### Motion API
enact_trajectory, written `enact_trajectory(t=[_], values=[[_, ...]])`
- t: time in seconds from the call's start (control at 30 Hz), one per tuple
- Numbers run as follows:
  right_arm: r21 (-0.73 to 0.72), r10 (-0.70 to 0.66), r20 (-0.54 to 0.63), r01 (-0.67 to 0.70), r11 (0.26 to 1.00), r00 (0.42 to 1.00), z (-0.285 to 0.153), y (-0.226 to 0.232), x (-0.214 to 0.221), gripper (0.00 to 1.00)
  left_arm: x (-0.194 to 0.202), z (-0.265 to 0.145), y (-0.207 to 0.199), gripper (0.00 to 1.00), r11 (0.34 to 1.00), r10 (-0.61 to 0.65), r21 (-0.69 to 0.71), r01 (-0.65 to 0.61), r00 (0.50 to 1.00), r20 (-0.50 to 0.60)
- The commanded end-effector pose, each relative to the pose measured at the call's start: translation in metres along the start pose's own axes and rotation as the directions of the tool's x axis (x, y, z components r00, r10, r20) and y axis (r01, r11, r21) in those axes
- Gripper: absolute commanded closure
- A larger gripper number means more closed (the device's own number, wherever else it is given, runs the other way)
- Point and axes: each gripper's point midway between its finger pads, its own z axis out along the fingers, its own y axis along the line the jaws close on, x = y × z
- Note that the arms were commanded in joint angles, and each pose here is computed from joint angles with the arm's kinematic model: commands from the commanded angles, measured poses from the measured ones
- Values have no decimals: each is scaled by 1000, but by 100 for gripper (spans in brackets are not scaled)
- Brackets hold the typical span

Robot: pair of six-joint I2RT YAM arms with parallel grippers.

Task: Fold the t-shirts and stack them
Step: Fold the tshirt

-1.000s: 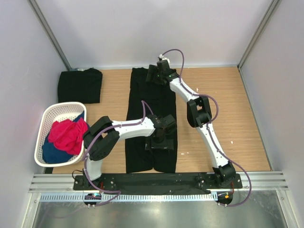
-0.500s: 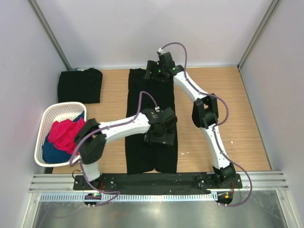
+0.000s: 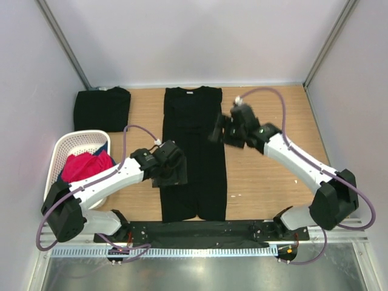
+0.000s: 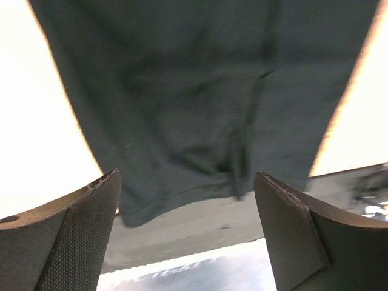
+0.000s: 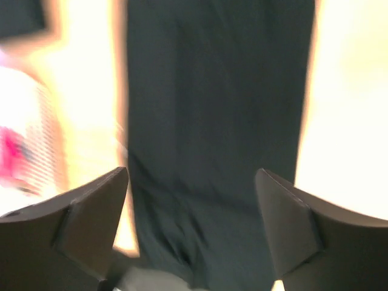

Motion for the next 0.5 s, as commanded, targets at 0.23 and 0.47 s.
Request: enact_trajectory(t=[0.23,0.47], values=[[246,136,-227,-79,966,964,-20,-87,185,46,1,28,-18,41,998,-21,59,15,996,90],[274,-7,-342,106,956,940,-7,-84,234,49,45,59,-1,49,996,36,-83,-32,998,44]])
